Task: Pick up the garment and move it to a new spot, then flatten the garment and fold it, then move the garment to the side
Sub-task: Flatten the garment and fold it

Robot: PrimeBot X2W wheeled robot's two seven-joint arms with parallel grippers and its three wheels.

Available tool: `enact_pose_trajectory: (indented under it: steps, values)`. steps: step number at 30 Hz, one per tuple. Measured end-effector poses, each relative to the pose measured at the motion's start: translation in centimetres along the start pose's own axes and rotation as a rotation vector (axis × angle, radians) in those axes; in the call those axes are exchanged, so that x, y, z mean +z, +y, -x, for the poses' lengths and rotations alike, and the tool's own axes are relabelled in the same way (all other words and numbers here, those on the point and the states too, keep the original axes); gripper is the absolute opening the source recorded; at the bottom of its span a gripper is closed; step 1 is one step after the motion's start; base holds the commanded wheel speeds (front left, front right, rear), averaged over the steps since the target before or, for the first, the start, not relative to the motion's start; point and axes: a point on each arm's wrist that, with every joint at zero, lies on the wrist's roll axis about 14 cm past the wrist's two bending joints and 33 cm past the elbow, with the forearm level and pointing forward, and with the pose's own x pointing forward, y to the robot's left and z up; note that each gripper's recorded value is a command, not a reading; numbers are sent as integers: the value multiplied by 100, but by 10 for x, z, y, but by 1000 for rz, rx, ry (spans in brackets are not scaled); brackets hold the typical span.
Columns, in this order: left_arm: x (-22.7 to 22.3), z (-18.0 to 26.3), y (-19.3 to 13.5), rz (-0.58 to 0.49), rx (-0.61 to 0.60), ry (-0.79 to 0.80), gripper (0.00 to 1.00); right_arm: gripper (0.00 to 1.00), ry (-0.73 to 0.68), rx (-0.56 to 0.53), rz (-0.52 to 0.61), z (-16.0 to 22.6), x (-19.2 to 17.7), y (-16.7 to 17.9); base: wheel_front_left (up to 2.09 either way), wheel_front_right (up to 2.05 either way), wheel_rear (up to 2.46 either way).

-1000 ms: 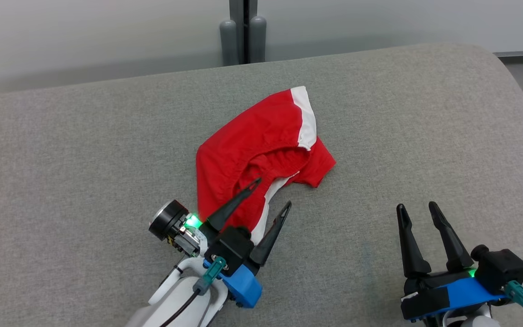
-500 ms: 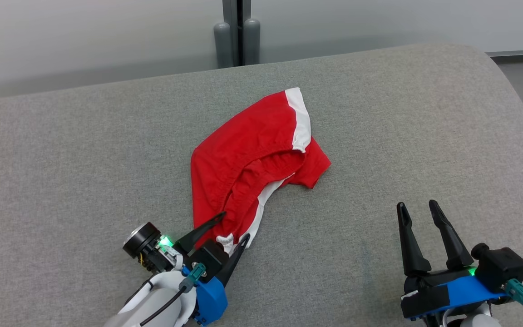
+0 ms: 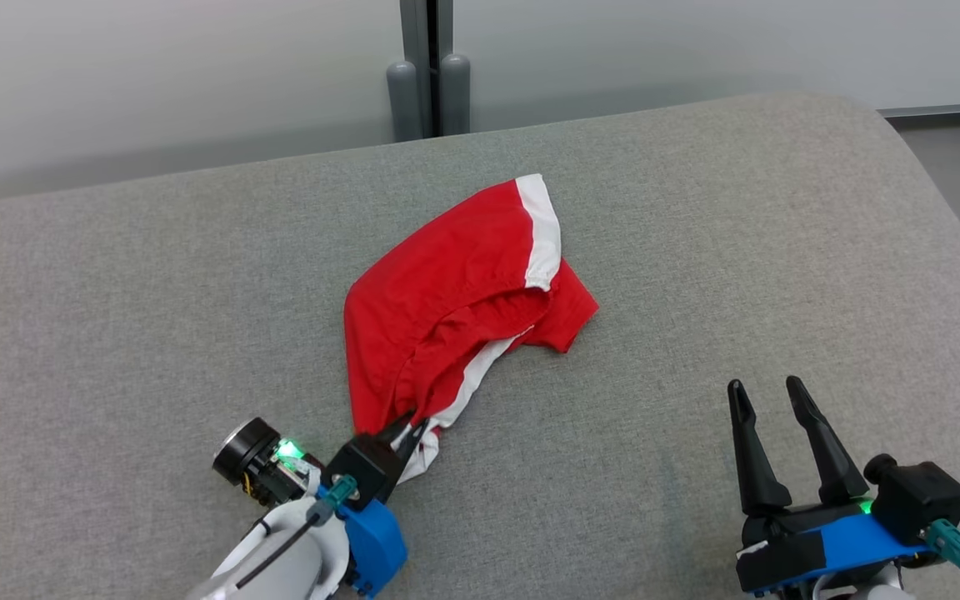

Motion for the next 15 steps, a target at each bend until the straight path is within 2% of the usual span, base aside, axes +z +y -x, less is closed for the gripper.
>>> enact_pose_trajectory:
  steps: [8, 15]
  values:
    - [53, 7, 25, 133, 110, -192, 0, 100, 7, 32, -14, -5, -3, 11, 0, 0, 0]
    - [62, 38, 54, 289, 286, -289, 0, 100, 15, 82, -20, -14, -7, 27, 0, 0, 0]
